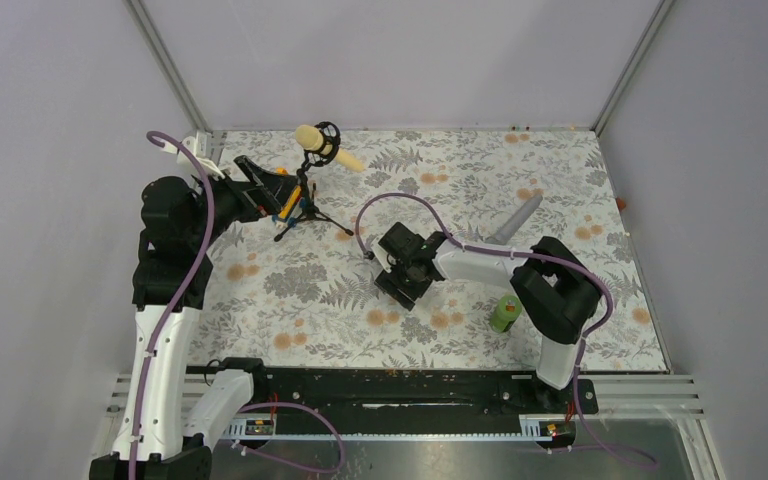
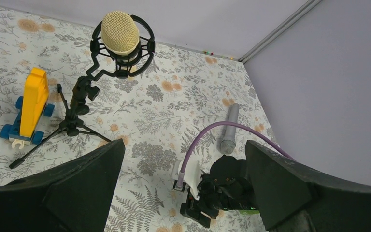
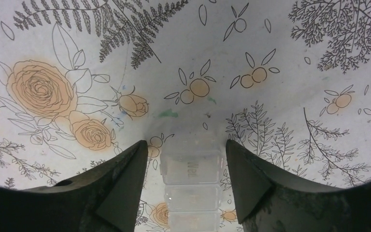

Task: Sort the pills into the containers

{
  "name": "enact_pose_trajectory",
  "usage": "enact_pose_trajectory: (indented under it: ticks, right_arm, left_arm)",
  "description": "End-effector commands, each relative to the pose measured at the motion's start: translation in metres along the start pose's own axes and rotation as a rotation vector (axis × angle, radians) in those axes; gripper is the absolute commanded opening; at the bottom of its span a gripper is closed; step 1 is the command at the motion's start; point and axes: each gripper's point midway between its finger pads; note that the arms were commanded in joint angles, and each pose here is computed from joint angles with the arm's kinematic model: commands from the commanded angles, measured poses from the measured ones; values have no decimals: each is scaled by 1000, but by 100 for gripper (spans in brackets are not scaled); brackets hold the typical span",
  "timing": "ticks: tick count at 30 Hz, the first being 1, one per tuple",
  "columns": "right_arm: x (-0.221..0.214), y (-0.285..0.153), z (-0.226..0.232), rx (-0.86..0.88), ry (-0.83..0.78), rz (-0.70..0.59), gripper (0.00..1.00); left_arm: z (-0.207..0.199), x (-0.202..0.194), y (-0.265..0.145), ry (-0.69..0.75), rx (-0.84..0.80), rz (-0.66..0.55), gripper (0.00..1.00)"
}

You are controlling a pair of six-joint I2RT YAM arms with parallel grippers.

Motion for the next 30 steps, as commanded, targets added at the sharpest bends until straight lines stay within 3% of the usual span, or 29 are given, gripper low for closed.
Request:
enact_pose_trajectory:
  ticks: [1, 5, 8, 14, 18, 30]
  right_arm:
    - [8, -7, -10, -52, -13, 7, 63]
    - [12, -13, -16, -88, 29, 10, 49]
    - [18, -21, -16, -94, 70, -6, 46]
    - [30, -53, -27, -109, 287, -17, 47]
    - [37, -83, -38, -131, 459, -49, 48]
    - [79, -159, -59, -63, 965, -314, 50]
  left_arm:
    - [-8, 13, -4, 38, -10, -46, 99]
    - [-15, 8, -3, 38, -50, -18, 99]
    - [-28, 4, -4, 33, -118, 8, 99]
    - [-30, -16, 5, -64, -178, 57, 99]
    - [-29, -50, 17, -158, -208, 123, 99]
    - [-28, -162, 49, -289, -195, 365, 97]
Point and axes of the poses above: each gripper's point midway between its finger pads, its own y axis out along the fingers, its own z axis along the line the jaws close on, x = y × z, and after that the axes turned 11 degrees about -y, right-handed
